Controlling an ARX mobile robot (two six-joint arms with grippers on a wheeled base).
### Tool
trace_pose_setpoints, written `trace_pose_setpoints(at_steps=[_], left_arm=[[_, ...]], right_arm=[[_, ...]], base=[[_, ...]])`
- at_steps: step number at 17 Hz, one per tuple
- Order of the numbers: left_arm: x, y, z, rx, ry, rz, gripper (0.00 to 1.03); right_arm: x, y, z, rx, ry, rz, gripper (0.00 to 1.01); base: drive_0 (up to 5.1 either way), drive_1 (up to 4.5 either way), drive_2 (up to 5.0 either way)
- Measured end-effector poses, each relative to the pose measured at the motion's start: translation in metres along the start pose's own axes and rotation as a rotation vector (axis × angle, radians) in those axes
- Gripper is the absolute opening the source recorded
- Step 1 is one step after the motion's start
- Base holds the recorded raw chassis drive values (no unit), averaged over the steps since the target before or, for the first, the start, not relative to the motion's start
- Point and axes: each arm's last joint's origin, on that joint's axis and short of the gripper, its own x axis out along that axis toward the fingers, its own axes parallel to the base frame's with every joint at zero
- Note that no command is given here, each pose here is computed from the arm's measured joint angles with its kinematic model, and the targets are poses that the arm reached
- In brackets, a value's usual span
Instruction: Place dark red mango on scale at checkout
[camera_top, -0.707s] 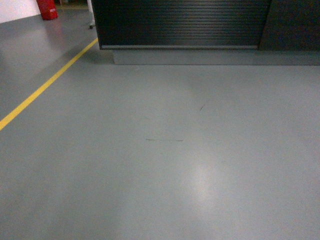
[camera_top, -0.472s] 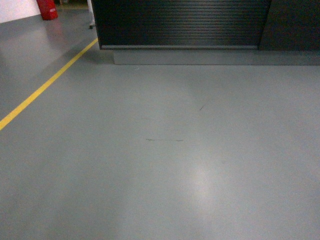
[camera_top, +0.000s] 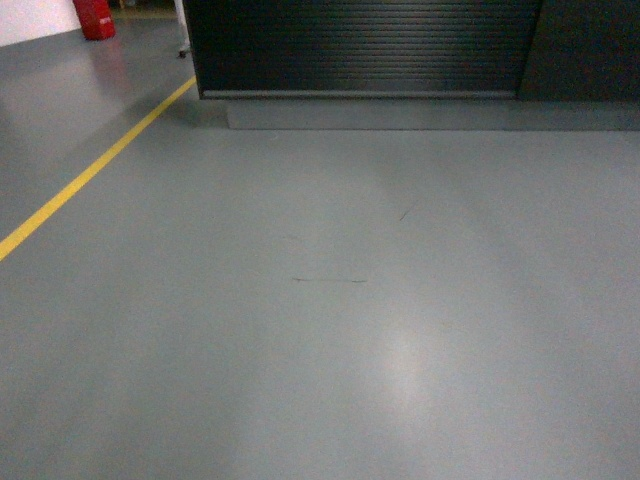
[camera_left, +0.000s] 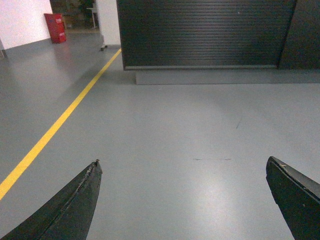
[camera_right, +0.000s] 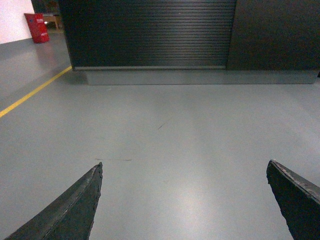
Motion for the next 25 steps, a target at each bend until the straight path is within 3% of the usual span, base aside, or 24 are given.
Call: trace_pose_setpoints(at_steps=[25], left_arm=[[0.0000, 0.0000, -0.0003, 0.000, 0.003, 0.001, 0.98]], right_arm=[[0.0000, 0.0000, 0.0001, 0.000, -0.001, 0.000, 0.98]], base=[[0.0, 0.00, 0.0]])
